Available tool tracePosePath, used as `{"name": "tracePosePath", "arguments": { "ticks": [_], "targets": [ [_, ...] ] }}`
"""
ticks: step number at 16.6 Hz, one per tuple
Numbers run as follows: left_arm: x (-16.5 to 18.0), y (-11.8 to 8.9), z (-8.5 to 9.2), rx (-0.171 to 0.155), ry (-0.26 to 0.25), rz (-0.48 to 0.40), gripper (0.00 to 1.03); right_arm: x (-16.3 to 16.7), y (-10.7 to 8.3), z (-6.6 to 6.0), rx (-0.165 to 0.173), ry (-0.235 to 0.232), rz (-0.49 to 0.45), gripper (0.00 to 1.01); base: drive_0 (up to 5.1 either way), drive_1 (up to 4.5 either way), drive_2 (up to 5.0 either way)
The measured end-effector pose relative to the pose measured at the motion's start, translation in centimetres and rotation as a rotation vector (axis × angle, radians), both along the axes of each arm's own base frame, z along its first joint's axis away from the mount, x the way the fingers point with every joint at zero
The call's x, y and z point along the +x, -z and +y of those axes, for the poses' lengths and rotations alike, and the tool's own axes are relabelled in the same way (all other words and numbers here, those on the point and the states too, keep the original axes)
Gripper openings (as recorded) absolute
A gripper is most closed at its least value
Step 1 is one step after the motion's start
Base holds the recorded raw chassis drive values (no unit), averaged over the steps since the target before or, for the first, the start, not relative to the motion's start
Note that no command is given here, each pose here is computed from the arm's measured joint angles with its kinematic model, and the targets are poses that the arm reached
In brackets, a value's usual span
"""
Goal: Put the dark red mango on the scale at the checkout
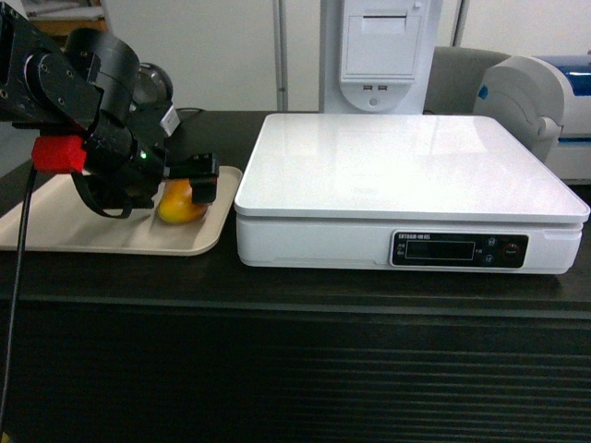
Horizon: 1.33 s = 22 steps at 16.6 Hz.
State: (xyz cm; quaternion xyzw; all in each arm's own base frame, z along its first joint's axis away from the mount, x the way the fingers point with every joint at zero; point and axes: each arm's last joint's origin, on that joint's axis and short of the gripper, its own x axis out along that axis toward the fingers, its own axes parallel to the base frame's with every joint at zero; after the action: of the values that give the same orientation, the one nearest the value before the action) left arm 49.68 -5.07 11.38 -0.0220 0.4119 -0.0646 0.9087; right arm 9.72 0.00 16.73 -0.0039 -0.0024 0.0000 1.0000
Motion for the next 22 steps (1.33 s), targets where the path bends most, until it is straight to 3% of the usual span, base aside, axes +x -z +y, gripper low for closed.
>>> {"name": "tracePosePath", "arguments": {
  "ticks": [5, 6, 7, 9, 11, 14, 16, 20, 22],
  "targets": [
    [0.5, 0.6, -0.1, 0.056, 0.09, 0.007, 0.98, 0.0, 0.0, 0.0, 0.0, 0.0, 0.0, 0.98, 0.0, 0.0, 0.0],
    [0.6, 0.8, -0.1, 0.084, 0.118, 0.003, 0.98, 0.0, 0.0, 0.0, 0.0, 0.0, 0.0, 0.98, 0.0, 0.0, 0.0],
    [0.7, 0.7, -0.3, 0.106, 0.135, -0.015, 0.83, 0.0, 0.0, 0.0, 0.0, 0.0, 0.0, 0.98, 0.0, 0.0, 0.0],
    [0.7, 0.7, -0.4, 0.106, 0.146, -0.018, 0.65, 0.0, 0.0, 0.0, 0.0, 0.0, 0.0, 0.98, 0.0, 0.0, 0.0],
    [0.7, 0.6, -0.4, 0.109, 0.144, -0.026, 0.59, 0.0, 0.0, 0.0, 0.0, 0.0, 0.0, 0.98, 0.0, 0.0, 0.0],
    [-0.3, 0.2, -0.5, 0.124, 0.142, -0.031, 0.58, 0.0, 0.0, 0.0, 0.0, 0.0, 0.0, 0.98, 0.0, 0.0, 0.0],
    [-1.2, -1.1, -0.5, 0.154, 0.139, -0.057, 0.58, 0.0, 0.0, 0.0, 0.0, 0.0, 0.0, 0.98, 0.0, 0.0, 0.0],
    [-3.7, -5.7, -0.8, 0.164, 0.123, -0.166, 0.58, 0.0, 0.0, 0.0, 0.0, 0.0, 0.0, 0.98, 0.0, 0.0, 0.0],
    [-5.7, -9.0, -1.8, 0.166, 0.115, -0.254, 0.58, 0.0, 0.0, 0.0, 0.0, 0.0, 0.0, 0.98, 0.0, 0.0, 0.0]
  ]
}}
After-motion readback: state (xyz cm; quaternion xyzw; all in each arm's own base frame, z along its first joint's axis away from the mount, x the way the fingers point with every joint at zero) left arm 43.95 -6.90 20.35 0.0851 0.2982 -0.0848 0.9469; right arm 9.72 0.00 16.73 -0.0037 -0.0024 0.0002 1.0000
